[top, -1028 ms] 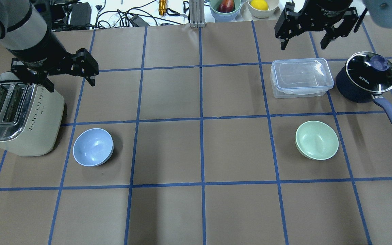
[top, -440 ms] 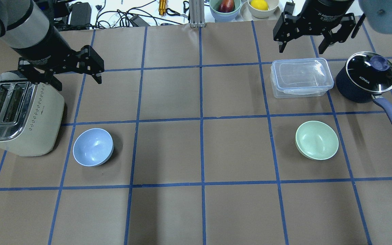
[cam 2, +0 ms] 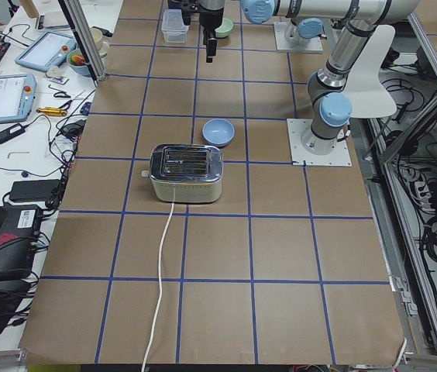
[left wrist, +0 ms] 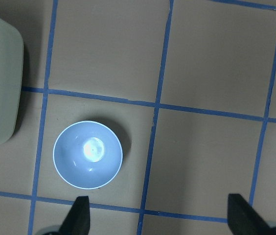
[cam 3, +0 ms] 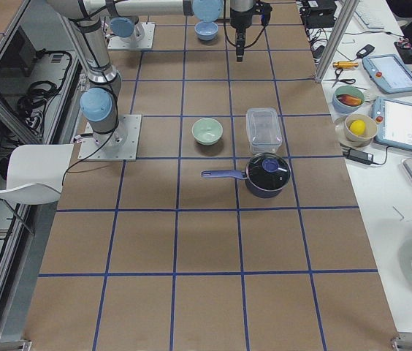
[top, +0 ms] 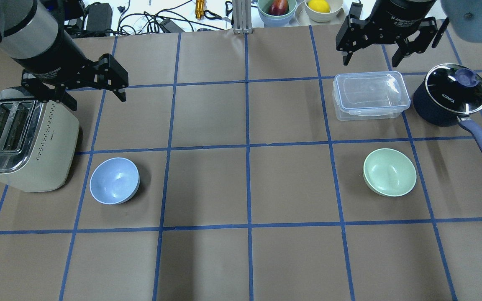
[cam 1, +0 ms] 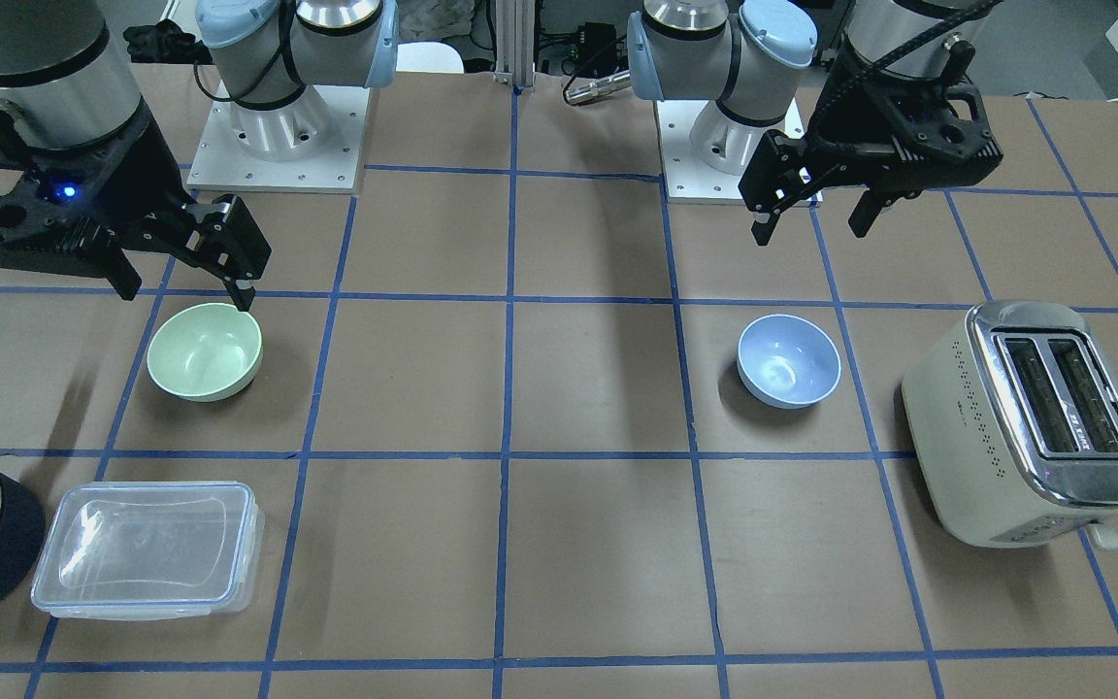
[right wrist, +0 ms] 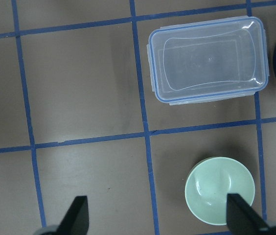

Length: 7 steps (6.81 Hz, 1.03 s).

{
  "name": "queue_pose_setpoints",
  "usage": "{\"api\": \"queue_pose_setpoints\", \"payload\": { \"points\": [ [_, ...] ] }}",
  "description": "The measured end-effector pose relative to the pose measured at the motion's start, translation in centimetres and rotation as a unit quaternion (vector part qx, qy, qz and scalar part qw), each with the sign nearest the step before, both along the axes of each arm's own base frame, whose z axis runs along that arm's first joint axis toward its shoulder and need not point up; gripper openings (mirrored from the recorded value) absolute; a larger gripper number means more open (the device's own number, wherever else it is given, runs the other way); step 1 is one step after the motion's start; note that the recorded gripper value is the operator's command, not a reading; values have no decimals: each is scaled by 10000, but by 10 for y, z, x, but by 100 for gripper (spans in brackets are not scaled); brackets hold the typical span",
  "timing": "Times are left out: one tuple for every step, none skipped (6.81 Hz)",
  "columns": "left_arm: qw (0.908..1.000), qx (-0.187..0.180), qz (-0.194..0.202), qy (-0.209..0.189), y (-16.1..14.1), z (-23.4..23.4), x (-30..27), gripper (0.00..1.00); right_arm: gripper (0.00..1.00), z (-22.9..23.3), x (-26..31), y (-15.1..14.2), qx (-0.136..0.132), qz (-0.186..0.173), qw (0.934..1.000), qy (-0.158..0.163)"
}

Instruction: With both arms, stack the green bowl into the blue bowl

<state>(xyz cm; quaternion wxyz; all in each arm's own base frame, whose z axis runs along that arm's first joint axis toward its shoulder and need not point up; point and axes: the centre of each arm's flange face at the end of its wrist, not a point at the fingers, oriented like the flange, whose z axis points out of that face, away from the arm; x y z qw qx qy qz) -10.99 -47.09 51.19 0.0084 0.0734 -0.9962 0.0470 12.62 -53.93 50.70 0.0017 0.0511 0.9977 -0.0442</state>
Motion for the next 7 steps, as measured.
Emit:
{"api": "queue_pose_setpoints", "payload": {
  "points": [
    [10000,-41,-12,-8,-2,0,0,100,100,-1,0,0,6,0,10000,0],
    [10000,-75,-18,-15,-2,0,0,100,100,-1,0,0,13,-1,10000,0],
    [10000,-87,-22,-20,-1,0,0,100,100,-1,0,0,15,-1,10000,0],
    [9999,-98,-23,-24,0,1,0,100,100,-2,0,1,18,0,10000,0],
    [9999,-104,-20,-28,2,1,0,100,100,-2,0,1,23,-1,10000,0],
    [9999,-100,-20,-29,2,1,0,100,100,-2,0,1,25,-1,10000,0],
    [9999,-99,-22,-29,1,1,0,100,100,-2,0,1,25,0,10000,0]
  ]
}}
